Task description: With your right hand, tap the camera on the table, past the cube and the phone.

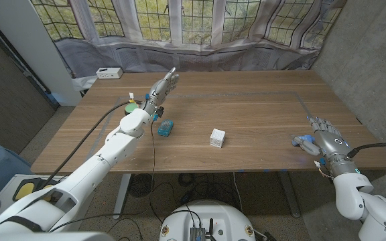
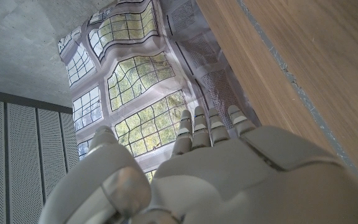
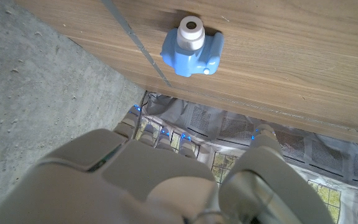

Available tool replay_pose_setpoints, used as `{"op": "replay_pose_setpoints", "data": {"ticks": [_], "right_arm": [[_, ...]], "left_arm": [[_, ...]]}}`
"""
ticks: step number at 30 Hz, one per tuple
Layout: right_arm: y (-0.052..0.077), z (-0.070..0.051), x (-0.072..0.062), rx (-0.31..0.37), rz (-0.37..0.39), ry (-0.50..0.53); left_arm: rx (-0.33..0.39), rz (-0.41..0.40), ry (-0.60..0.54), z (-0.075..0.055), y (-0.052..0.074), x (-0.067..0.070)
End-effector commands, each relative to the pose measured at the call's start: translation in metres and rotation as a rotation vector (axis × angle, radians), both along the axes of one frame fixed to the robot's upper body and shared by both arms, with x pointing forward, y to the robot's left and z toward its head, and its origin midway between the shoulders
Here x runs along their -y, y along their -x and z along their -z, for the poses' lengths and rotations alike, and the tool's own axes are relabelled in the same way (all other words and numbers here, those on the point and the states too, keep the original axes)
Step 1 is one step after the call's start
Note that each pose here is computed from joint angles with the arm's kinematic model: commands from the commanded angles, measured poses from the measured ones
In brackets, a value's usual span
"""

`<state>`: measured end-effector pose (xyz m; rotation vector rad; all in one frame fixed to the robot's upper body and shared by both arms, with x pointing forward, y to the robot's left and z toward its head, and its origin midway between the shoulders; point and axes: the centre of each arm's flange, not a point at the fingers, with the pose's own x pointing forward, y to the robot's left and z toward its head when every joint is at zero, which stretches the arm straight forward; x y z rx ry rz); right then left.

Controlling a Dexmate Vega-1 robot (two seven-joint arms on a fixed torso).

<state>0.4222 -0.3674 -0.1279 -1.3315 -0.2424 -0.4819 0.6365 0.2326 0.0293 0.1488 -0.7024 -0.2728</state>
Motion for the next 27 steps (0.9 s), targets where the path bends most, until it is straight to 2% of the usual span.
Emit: {"op": "replay_pose_setpoints", "data": {"ticks": [1, 14, 27], "right_arm": [[0.001, -0.004, -0.002, 0.031, -0.008, -0.006], [0.001, -0.011, -0.009, 0.117, -0.063, -0.071], [-0.003, -0.029, -0.017, 0.210, -0.108, -0.095]], "left_arm": [[0.001, 0.000, -0.006, -0.001, 0.000, -0.001], [0.007, 0.010, -0.005, -0.001, 0.000, -0.002], [0.018, 0.018, 0.000, -0.003, 0.000, -0.004]]}}
